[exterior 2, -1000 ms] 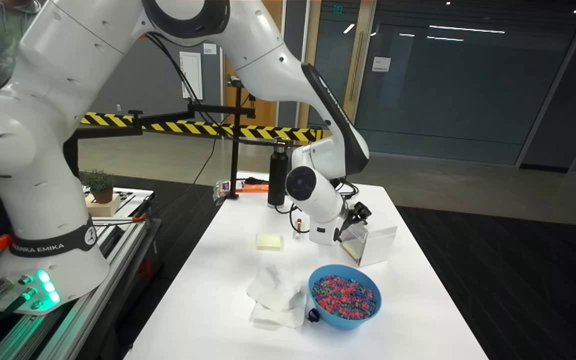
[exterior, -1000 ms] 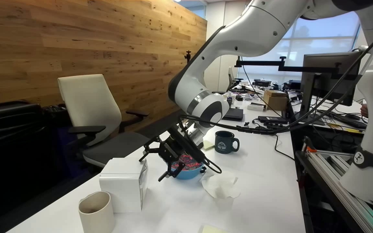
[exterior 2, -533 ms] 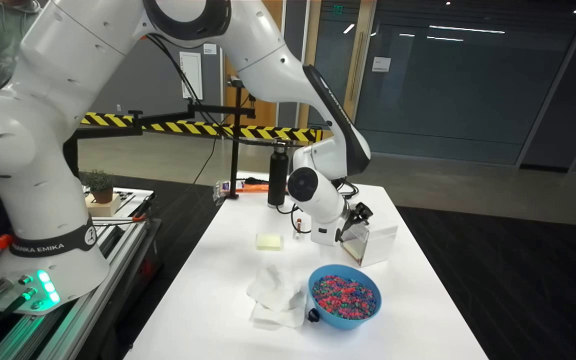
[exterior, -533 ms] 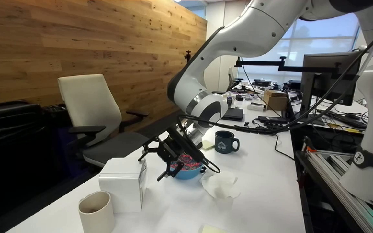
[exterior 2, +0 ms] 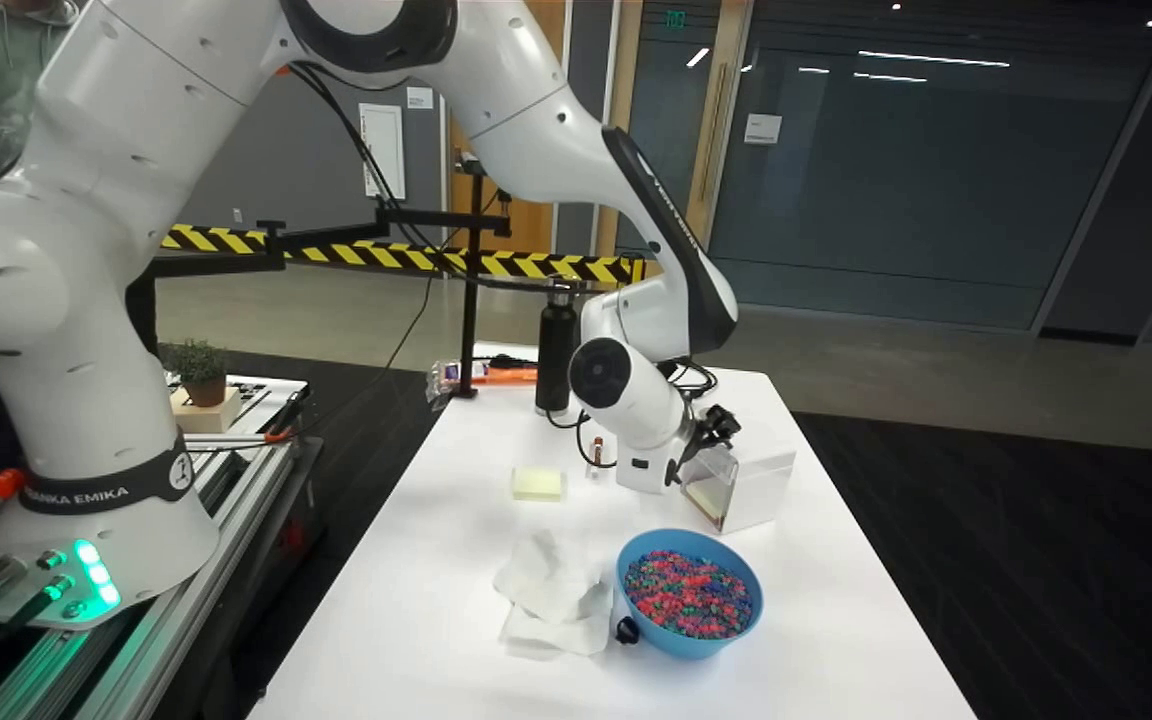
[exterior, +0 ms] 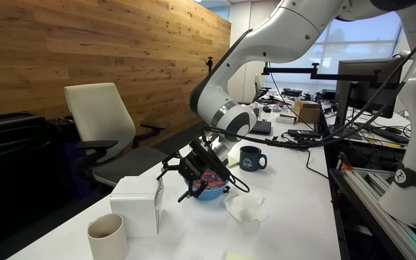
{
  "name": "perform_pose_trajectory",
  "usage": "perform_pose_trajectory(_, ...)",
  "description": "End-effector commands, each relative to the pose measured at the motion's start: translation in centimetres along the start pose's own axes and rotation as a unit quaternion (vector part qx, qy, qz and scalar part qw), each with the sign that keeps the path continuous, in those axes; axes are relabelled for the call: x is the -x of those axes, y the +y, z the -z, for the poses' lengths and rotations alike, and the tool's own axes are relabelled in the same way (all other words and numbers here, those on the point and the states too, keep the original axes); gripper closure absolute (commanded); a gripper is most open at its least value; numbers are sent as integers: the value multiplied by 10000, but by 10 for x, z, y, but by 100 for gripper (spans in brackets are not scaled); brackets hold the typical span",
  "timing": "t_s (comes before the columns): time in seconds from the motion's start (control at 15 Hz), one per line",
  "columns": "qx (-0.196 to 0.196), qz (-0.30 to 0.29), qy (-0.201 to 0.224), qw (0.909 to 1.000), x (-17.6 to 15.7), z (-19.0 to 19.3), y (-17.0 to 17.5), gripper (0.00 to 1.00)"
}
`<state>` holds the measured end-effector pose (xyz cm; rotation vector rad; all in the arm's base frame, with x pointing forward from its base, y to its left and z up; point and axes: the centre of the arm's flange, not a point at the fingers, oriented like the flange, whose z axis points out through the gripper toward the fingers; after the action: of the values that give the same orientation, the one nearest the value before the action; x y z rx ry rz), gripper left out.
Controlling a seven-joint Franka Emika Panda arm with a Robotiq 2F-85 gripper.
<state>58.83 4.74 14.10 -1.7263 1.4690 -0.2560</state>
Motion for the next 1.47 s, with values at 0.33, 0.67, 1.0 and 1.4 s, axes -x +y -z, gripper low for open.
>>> perform_pose_trajectory(0.33, -150, -225, -143, 9995, 53, 40, 18, 0)
perform_pose_trajectory(0.67, -202, -368, -216, 9989, 82, 48, 17, 0)
perform_pose_trajectory(1.0, -257, -333, -190, 9989, 99, 53, 17, 0)
perform_pose_trajectory(1.4, -244, -315, -174, 9991, 102, 52, 16, 0)
